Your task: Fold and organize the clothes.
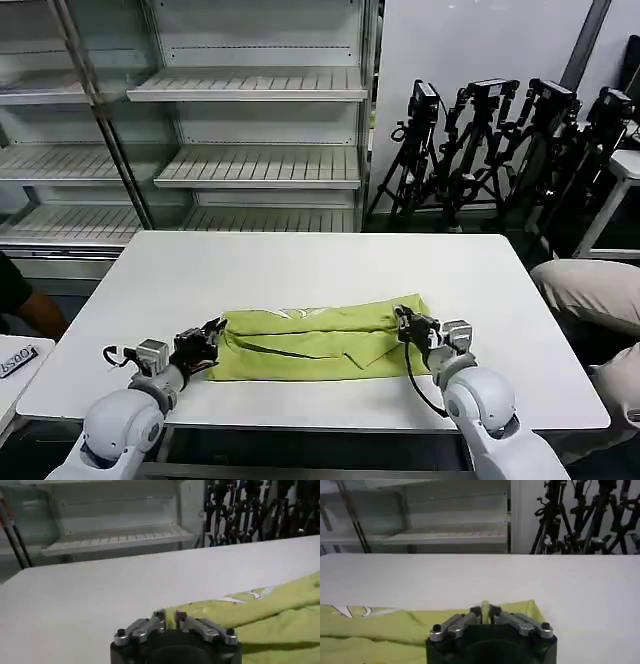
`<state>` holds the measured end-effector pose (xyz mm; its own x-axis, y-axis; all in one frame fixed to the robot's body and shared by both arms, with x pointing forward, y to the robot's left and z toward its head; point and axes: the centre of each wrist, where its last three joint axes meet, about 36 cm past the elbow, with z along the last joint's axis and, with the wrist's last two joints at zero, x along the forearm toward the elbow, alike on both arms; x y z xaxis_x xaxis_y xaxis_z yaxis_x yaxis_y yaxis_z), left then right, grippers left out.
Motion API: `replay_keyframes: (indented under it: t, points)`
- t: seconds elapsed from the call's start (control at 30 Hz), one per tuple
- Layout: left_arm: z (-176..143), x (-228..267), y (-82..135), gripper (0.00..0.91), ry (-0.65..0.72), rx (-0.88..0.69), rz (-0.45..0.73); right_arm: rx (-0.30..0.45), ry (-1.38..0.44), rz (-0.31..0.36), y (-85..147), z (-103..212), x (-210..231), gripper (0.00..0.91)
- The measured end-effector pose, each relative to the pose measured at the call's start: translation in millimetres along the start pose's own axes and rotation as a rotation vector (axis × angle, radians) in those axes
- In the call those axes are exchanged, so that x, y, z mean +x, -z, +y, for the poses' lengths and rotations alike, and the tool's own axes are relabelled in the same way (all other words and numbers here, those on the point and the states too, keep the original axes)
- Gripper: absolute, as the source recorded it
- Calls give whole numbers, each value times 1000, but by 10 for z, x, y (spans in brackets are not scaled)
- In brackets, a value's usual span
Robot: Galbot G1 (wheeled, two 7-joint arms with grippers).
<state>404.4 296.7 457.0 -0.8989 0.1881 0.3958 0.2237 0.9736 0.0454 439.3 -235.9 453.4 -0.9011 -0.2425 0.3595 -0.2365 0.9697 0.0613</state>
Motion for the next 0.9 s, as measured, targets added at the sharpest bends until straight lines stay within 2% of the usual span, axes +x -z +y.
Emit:
replay_keyframes:
  t: [0.23, 0.5, 0.53, 0.57, 0.9]
  points:
    - [-176, 47, 78, 907, 19, 60, -21, 20, -5, -15, 6, -29, 148, 907]
    - [-418, -106, -61, 907, 88, 137, 42, 35, -18, -30, 22, -61, 304, 907]
    - [-441, -128, -82, 645, 94, 142, 51, 37, -20, -32, 26, -63, 319, 907]
    - [-464, -149, -102, 10, 100, 146, 60, 38, -22, -34, 26, -66, 335, 907]
    - [-594, -290, -255, 10, 167, 137, 115, 46, -48, -46, 46, -157, 449, 907]
